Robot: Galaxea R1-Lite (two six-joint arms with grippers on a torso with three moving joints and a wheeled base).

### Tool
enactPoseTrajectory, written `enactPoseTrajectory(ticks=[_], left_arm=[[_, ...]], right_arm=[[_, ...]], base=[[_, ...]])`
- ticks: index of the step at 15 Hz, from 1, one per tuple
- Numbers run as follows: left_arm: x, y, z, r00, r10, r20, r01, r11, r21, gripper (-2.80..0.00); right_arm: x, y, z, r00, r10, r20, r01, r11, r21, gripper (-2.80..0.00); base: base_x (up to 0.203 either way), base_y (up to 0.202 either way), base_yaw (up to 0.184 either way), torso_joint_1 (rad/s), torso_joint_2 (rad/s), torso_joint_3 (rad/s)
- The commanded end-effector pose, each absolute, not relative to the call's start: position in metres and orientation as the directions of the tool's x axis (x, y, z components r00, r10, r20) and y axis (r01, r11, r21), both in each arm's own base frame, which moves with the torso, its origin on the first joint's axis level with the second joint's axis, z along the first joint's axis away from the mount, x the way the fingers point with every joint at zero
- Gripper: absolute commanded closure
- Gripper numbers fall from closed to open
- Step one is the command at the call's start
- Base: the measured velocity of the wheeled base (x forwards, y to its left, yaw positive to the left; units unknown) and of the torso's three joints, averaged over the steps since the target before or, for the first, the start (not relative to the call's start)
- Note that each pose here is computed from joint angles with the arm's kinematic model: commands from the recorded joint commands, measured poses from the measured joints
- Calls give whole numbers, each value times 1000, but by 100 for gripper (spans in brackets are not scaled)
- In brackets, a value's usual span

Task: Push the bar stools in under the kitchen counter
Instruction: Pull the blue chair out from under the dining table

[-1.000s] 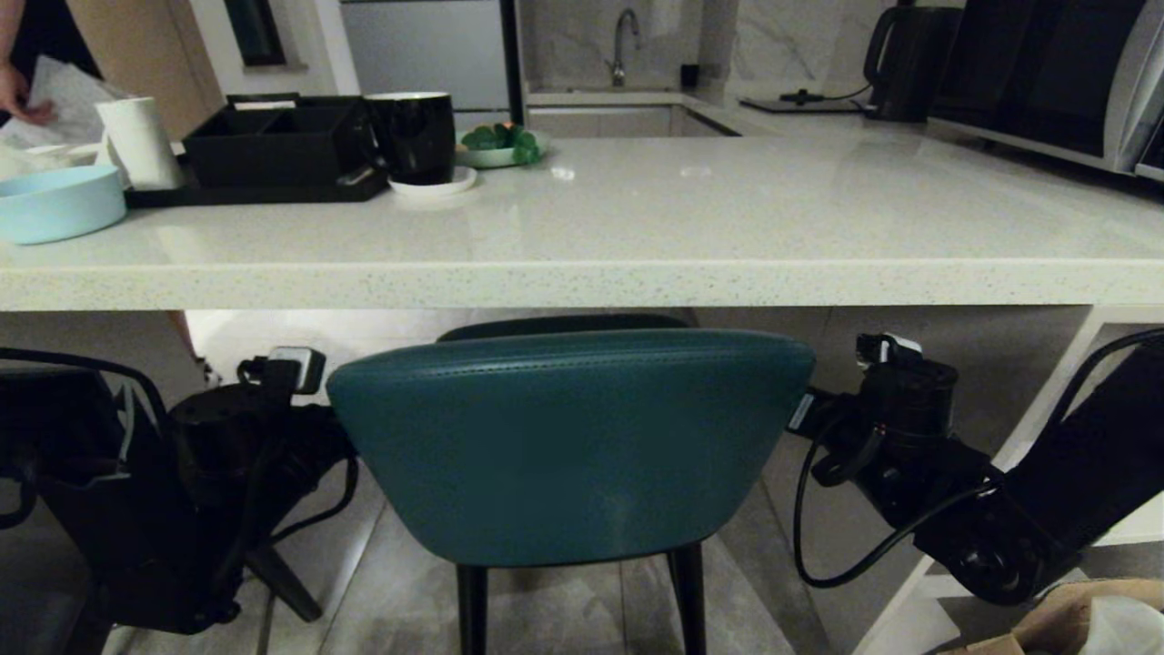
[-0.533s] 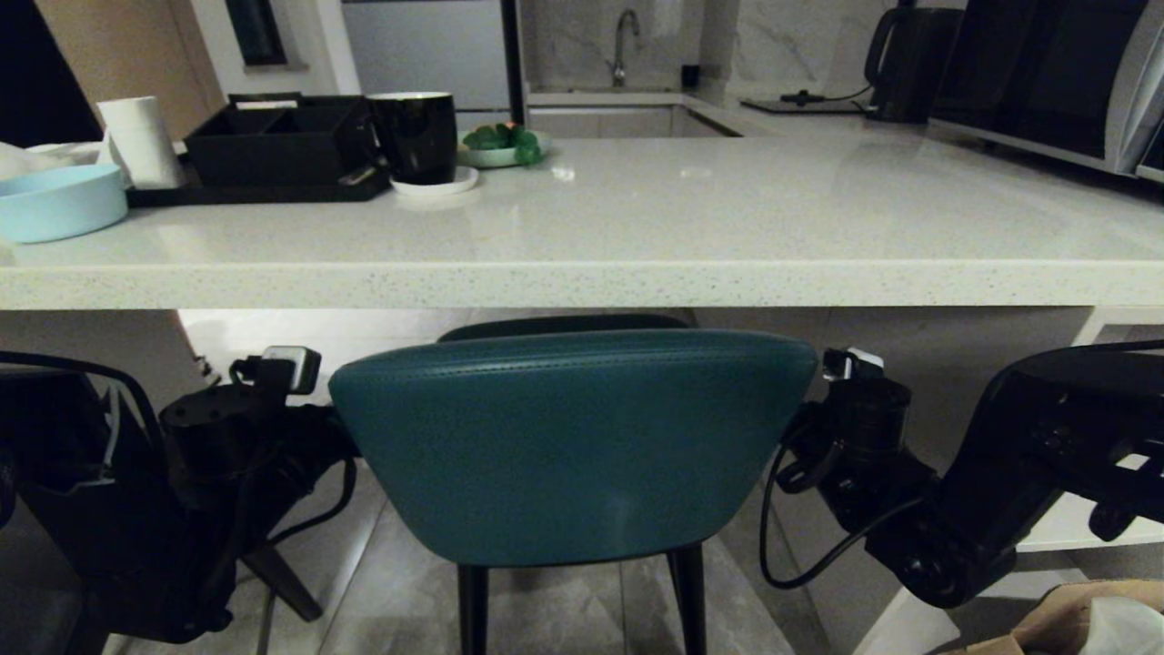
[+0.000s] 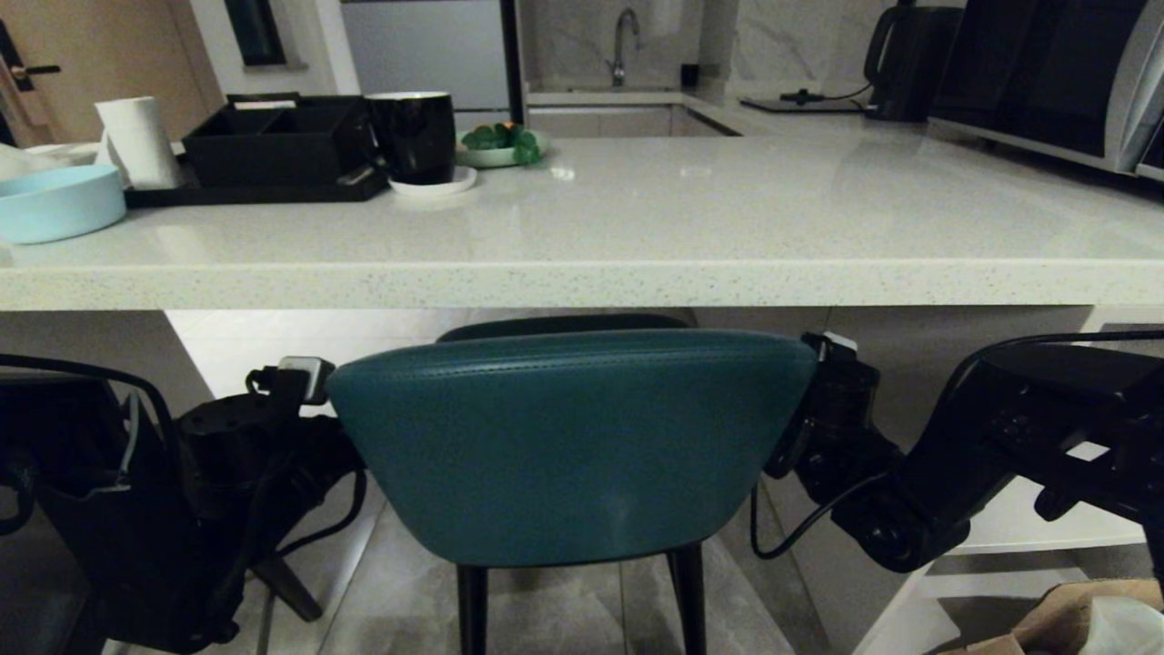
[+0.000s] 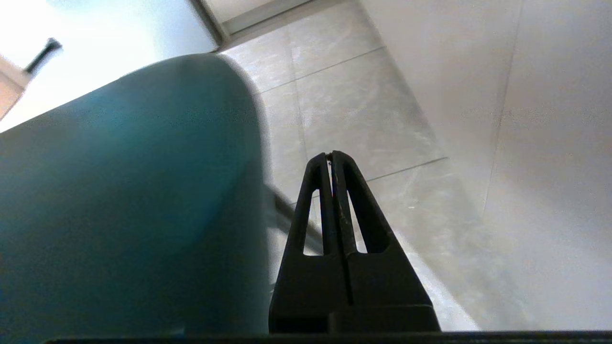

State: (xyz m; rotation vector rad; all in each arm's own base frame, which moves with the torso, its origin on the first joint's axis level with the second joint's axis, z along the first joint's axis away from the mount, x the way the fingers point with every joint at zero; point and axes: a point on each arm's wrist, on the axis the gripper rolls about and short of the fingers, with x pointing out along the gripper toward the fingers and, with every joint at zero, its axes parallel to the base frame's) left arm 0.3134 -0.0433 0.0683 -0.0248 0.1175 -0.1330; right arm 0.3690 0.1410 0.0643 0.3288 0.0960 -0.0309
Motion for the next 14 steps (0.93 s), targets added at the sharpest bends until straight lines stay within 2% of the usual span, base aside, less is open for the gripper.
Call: enactPoseTrajectory(ticks=[1, 7, 14], left_arm=[[314, -45, 65, 983, -136, -120, 133, 991, -35, 0], [314, -45, 66, 984, -134, -119, 128, 990, -55, 0], [305, -57, 66, 981, -145, -132, 139, 989, -51, 0]], right_arm=[[359, 154, 82, 998, 24, -65, -1, 941, 340, 0], [308, 171, 84, 983, 128, -131, -80, 945, 316, 0], [308, 169, 82, 983, 117, -139, -69, 949, 308, 0]], base=[[0, 0, 0, 0, 0, 0], [0, 0, 0, 0, 0, 0], [0, 0, 0, 0, 0, 0]])
